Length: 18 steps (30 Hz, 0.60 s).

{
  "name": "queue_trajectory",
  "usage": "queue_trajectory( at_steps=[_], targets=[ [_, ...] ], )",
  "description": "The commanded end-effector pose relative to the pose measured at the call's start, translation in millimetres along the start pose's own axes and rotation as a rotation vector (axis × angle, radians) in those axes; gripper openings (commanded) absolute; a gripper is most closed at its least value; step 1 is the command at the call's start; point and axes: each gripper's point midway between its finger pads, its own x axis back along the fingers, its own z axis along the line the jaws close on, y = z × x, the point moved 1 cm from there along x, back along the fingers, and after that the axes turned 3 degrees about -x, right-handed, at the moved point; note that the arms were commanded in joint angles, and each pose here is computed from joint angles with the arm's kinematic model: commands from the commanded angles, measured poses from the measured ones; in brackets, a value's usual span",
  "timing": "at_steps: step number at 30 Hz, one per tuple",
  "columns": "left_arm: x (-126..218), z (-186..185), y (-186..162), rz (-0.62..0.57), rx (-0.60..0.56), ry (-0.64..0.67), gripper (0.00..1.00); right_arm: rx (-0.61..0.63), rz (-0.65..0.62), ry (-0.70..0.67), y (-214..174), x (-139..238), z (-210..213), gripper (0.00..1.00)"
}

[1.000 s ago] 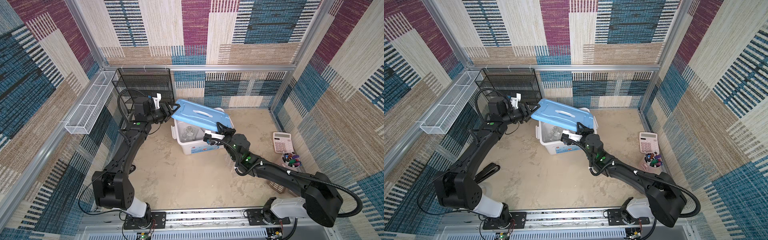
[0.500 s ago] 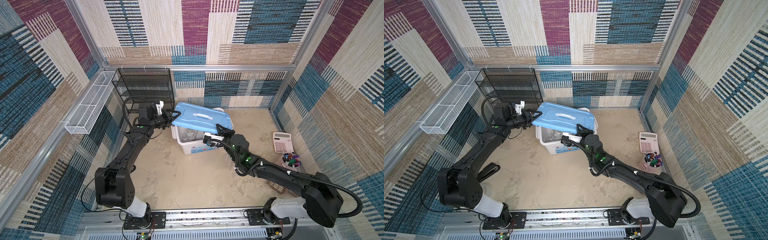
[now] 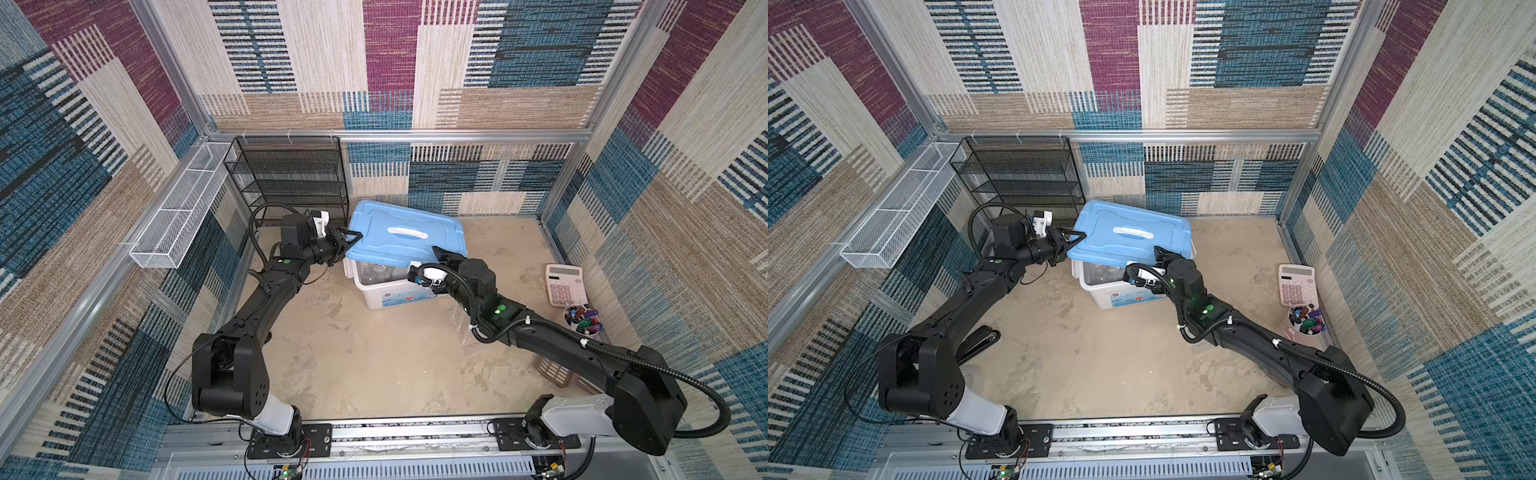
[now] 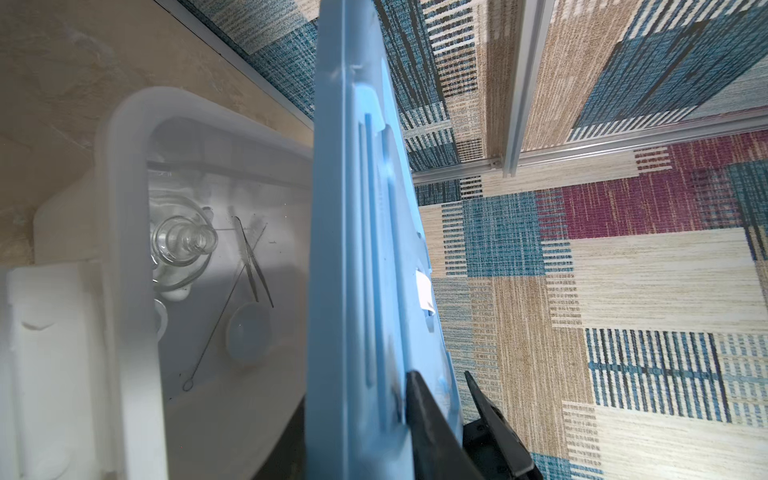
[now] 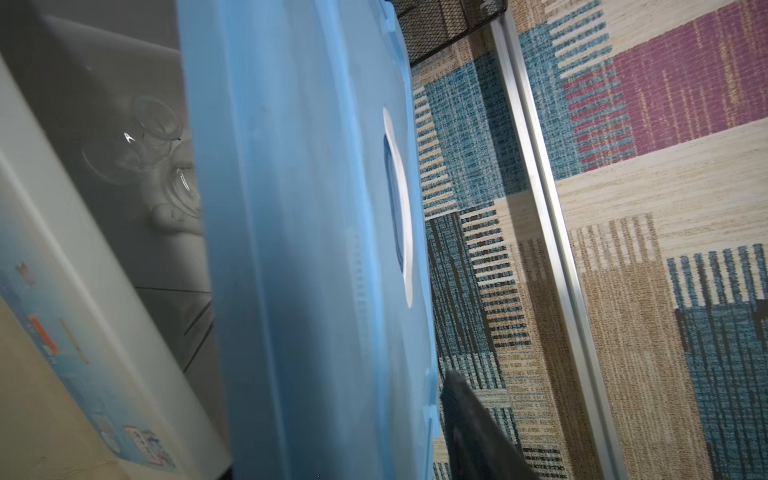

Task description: Organize the chemistry lab equipment

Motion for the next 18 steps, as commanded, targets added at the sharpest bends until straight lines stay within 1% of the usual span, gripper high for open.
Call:
queue_trajectory(
  at_steps=[1, 7, 11, 13, 18],
  targets=[
    [1, -11, 3, -0.021, -0.035, -0.044, 0.32, -0.083, -0.032, 0.044, 2, 0, -1, 0.55],
    [-3, -3, -3, -0.025, -0.014, -0.034, 0.31, -0.157, -0.036, 0.101, -4, 0, 2, 0.6],
    [-5, -1, -2, -0.036, -0.002, -0.032, 0.28, -0.235, -0.076, 0.157, -2, 2, 6, 0.64],
    [-7, -1, -2, -0.04, 0.001, -0.034, 0.28, -0.269, -0.084, 0.182, -3, 2, 6, 0.65],
    [-11, 2, -2, -0.043, 0.008, -0.028, 0.27, -0.313, -0.079, 0.231, -5, -3, 10, 0.7]
  ],
)
